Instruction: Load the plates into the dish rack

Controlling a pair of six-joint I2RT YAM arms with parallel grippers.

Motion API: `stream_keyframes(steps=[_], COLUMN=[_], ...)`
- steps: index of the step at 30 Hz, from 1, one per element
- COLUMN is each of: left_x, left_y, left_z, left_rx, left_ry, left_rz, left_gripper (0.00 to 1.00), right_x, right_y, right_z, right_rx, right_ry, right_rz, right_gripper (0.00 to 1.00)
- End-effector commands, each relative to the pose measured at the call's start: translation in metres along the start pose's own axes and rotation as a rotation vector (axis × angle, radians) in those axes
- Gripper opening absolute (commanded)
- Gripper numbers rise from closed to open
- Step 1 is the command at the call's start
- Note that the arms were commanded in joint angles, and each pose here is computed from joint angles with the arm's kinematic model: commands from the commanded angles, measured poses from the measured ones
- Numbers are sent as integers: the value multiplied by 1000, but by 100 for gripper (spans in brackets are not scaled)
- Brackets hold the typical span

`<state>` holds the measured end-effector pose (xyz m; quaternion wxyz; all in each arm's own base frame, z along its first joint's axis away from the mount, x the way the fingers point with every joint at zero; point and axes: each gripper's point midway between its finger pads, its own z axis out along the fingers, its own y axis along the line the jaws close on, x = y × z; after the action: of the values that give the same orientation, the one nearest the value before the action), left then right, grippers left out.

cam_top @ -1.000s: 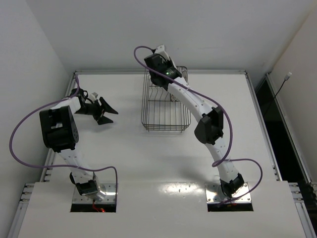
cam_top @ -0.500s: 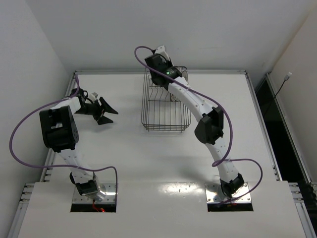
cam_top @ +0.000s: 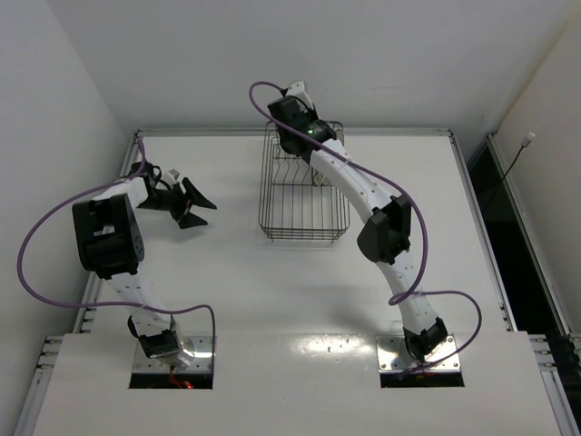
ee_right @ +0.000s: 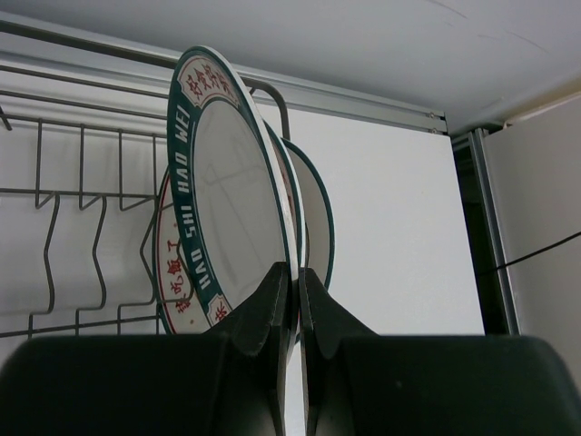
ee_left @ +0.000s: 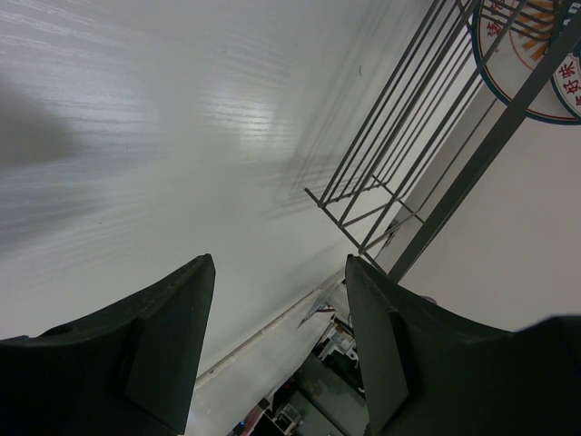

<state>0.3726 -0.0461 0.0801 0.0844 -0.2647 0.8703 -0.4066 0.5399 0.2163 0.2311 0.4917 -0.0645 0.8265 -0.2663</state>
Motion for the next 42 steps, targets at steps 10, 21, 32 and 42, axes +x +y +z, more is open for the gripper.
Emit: stream_keyframes(steps=[10,21,32,42], left_x=[-3,-3,-3,-3], left_y=[0,0,0,0], left_z=[-3,-3,-3,-3], left_rx=[4,4,4,4], left_ry=[-6,-6,-6,-6], left_rz=[5,5,5,5], left_gripper=[56,56,56,56], right_x=[-46,-53,-49,-34], right_y=[-35,-51,-33,-11], right_z=[-19,-26,-25,-17], right_rx=[59,91,36,-18], right_ry=[-105,-121,-116,-77], right_rz=[130,133,134,122], right_gripper=[0,0,0,0])
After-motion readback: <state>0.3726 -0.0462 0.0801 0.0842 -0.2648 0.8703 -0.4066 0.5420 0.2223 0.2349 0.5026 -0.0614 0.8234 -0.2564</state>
